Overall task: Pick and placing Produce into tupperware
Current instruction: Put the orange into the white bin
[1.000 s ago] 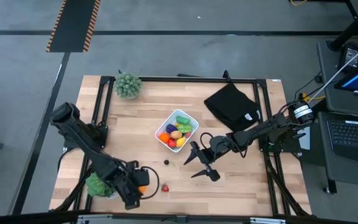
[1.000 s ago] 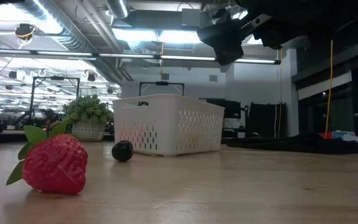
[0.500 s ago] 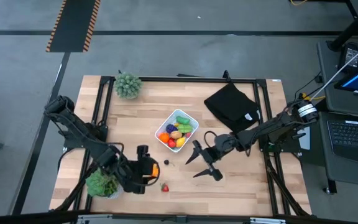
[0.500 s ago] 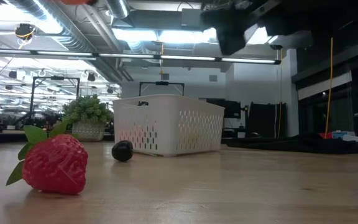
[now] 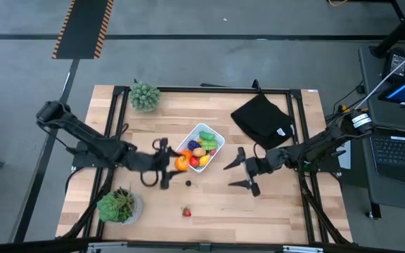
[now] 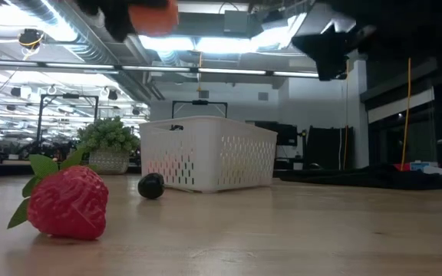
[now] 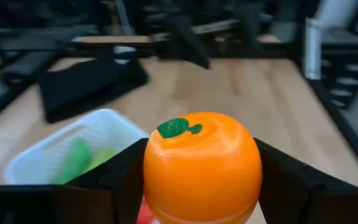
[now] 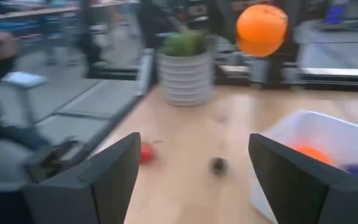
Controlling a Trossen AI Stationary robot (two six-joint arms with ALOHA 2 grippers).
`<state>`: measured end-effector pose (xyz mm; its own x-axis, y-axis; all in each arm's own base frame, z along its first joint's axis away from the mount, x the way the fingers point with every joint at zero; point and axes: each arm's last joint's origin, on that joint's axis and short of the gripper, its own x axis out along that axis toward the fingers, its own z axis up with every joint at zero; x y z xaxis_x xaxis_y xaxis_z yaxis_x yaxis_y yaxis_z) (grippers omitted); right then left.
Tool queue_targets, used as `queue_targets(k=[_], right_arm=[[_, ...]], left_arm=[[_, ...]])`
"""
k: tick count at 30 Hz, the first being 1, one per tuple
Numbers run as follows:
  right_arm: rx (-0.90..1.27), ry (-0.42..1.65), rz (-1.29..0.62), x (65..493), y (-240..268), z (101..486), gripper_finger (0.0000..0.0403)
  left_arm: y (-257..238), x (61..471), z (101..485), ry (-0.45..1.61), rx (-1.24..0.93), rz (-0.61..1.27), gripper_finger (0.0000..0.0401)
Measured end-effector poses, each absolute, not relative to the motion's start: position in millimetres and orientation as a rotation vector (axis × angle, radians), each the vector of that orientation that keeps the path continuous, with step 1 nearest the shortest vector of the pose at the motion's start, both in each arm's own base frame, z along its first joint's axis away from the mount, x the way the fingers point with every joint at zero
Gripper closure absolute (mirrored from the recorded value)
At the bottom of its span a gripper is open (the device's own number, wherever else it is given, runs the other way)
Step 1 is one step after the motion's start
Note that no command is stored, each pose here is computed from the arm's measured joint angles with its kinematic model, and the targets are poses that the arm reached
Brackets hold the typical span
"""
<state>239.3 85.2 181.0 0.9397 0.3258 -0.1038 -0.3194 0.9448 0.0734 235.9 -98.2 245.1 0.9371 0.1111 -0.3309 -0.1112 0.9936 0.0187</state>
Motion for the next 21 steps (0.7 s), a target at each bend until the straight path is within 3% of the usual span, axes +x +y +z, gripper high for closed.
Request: queue_targets(k=[6,21], right_arm=[[0.04,0.111,0.121,237.5,76.5,176.5,0.0103],[0.107,0.093,-0.133,247.5,29.4,177.2,0.0103]], left_arm=[[-54.6,242.8,230.0,0.254,-0.036,0.177,0.0162],[42.3,273.8,205.1,0.229,-0.137,0.169,0.0162]])
